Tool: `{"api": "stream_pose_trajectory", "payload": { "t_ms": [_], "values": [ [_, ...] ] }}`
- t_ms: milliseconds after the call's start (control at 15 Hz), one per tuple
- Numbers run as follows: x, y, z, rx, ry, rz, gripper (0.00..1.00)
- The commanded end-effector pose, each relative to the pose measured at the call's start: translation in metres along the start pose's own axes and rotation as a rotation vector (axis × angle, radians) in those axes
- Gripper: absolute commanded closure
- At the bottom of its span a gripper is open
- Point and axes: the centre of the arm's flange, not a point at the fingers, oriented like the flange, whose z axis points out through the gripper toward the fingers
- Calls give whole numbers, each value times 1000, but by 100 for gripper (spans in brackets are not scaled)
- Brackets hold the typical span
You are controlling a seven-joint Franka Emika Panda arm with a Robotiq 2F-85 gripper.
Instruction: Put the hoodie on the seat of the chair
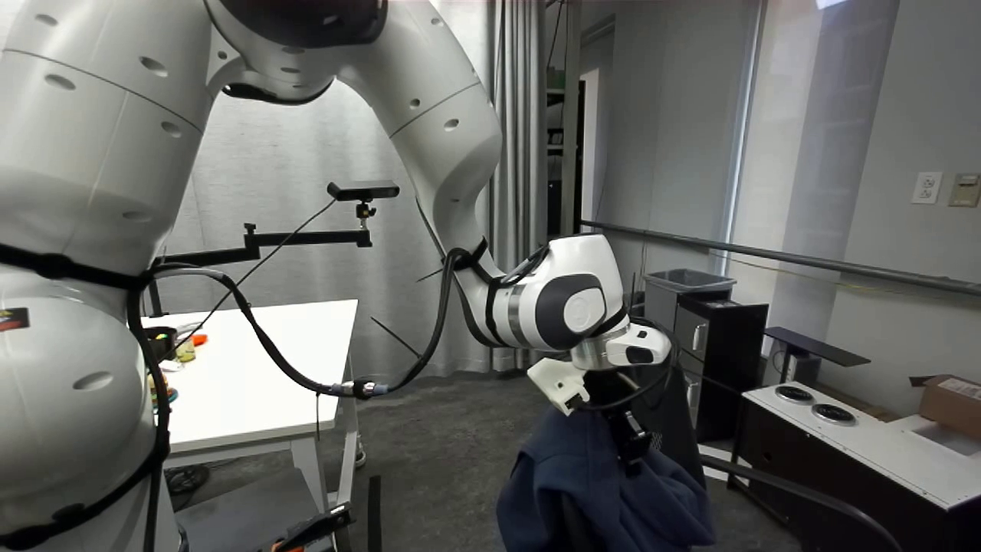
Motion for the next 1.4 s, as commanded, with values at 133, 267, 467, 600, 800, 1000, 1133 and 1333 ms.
{"api": "stream_pose_trajectory", "payload": {
  "t_ms": [133, 267, 467, 600, 800, 1000, 1133, 1333],
  "values": [
    [35, 13, -23, 5, -74, -41, 97],
    [52, 17, -36, 0, -92, -60, 97],
    [80, 24, -59, -9, -102, -78, 97],
    [99, 27, -78, -12, -94, -92, 97],
    [125, 26, -108, -10, -75, -122, 97],
    [157, 26, -145, 4, -59, -175, 97],
    [179, 26, -175, 21, -43, -221, 97],
    [203, 19, -217, 86, -32, -290, 97]
  ]
}}
